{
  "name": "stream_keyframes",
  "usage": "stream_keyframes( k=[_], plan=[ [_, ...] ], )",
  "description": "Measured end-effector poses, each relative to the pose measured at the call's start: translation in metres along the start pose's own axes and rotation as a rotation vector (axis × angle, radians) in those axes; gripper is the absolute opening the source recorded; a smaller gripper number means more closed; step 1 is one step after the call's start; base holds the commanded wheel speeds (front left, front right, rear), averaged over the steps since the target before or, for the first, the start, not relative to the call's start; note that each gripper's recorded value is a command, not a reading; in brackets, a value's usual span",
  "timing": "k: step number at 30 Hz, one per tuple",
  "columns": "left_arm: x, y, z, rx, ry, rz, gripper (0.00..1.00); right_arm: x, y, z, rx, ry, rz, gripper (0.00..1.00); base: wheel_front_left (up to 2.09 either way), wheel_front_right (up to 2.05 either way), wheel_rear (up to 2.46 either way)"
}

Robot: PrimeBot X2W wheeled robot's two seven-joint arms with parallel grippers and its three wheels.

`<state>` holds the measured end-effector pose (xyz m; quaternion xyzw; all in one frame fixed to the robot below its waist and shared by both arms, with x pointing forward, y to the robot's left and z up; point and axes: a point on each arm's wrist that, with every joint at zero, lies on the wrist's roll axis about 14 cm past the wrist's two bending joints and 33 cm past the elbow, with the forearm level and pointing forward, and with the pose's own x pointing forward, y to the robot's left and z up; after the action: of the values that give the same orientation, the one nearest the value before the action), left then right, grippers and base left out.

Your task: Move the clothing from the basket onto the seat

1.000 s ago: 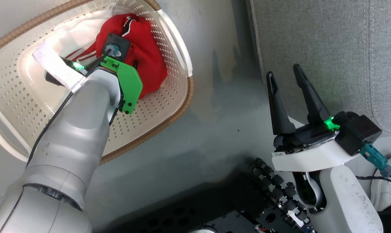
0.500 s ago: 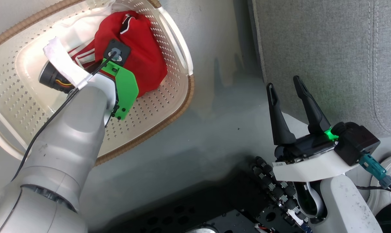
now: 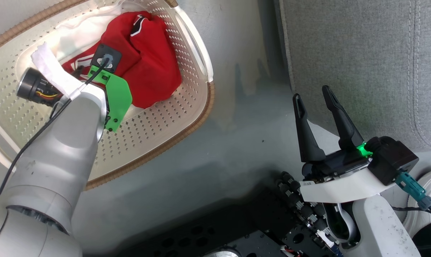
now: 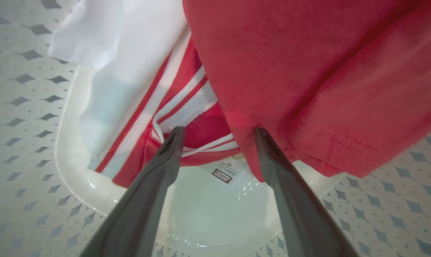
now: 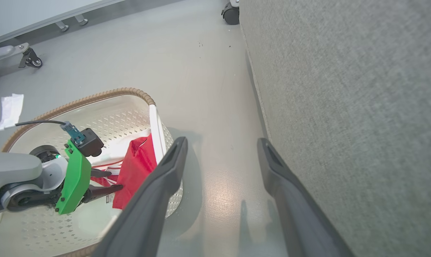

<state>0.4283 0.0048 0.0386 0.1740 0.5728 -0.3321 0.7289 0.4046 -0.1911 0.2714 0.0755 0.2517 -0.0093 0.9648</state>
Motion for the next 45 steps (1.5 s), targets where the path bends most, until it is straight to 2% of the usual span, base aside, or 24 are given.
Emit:
stream_keyframes(
  k=[9,15,27,44,45],
  plan=[
    [0.001,0.014,0.005,0.066,-0.033,0.045,1.0,0.001,0.001,-0.004,0.002,0.008,0.005,1.0,0.0,0.0,0.0],
    [0.003,-0.002,0.001,0.083,-0.012,-0.044,1.0,0.001,0.001,-0.005,0.001,0.011,0.004,1.0,0.0,0.0,0.0],
    [0.005,-0.012,-0.01,0.128,0.041,-0.095,1.0,-0.005,-0.001,-0.011,-0.003,0.032,-0.008,1.0,0.0,0.0,0.0],
    [0.006,-0.015,-0.016,0.171,0.095,-0.107,1.0,-0.008,0.0,-0.013,-0.01,0.042,-0.008,1.0,0.0,0.0,0.0],
    [0.006,-0.016,-0.017,0.173,0.106,-0.112,0.93,-0.008,0.0,-0.013,-0.011,0.041,-0.008,1.0,0.0,0.0,0.0]
  ],
)
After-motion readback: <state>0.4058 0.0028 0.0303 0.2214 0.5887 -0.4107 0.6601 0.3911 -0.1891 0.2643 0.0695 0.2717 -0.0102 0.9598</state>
